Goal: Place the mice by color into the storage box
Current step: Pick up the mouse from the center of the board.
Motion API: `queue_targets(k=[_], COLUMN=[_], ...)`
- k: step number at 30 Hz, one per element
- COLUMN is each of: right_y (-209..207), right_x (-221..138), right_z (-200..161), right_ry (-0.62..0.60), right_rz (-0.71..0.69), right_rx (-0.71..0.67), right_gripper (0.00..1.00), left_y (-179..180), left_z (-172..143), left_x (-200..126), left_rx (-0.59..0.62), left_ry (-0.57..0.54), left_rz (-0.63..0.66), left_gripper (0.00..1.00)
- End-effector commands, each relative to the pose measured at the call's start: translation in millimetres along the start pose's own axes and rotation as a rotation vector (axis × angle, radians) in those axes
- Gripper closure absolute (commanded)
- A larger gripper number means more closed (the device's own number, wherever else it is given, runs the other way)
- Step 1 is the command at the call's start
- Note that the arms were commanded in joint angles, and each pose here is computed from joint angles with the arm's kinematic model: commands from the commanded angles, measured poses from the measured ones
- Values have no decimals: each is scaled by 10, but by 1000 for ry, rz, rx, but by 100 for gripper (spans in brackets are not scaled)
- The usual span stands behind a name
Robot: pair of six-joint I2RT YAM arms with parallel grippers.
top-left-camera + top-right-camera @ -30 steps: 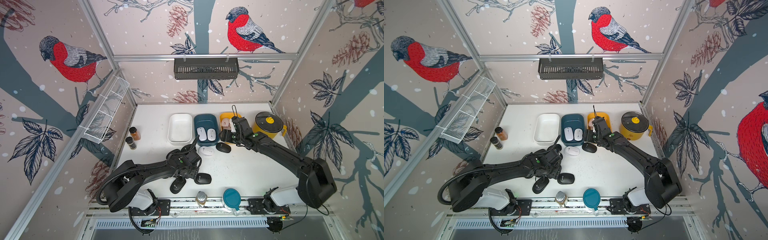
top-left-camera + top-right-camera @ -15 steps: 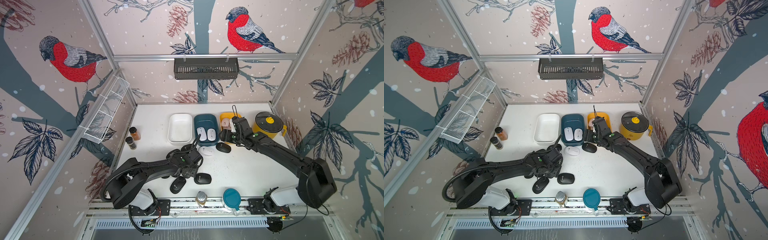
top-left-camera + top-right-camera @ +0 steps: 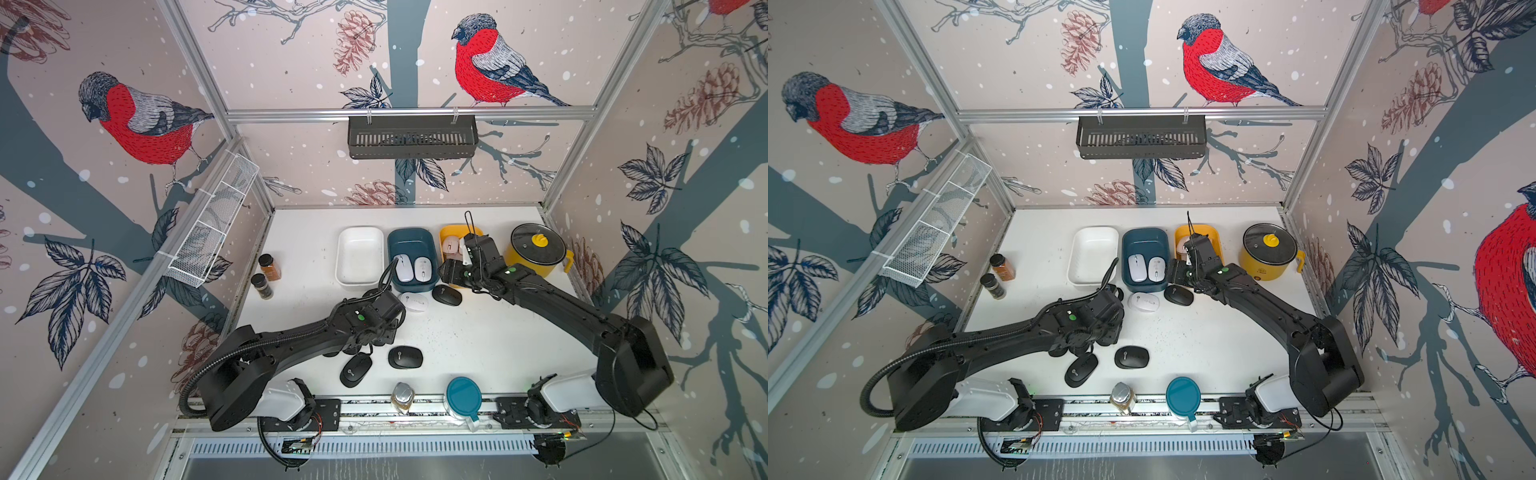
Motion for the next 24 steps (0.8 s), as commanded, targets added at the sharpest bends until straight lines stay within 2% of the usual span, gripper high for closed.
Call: queue_targets(k=[1,8,13,18,24], right_y=[28,45,47,17,32], right_x=[-33,-76,-117,-128,-132], right_z=[36,81,136,164,185], right_ry=[-17,-41,-58,-70,-76], right_rz=[13,14,7,0,11], right_rx=[10,12,16,28,31], right_gripper=[23,23,23,23,23], left_y=[50,-12,44,89,330], left_z=[114,434,766,1152,1492], left_x=[-121,-369,-569,-721,-818], left_rx=[-13,-11,-31,-116,-196], left_ry=[-35,-118,-216,-333,-439], left_rz=[36,28,98,101,114], left_gripper=[44,44,46,46,46])
Point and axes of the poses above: each gripper's point midway between its finger pads, its own x axis out along the fingers, its own y axis along the line the jaws close on, z = x × y, the point moved 2 cm from there along -x, back along the fingers, and after that the axes turned 3 degrees about x, right-handed, at the moved point
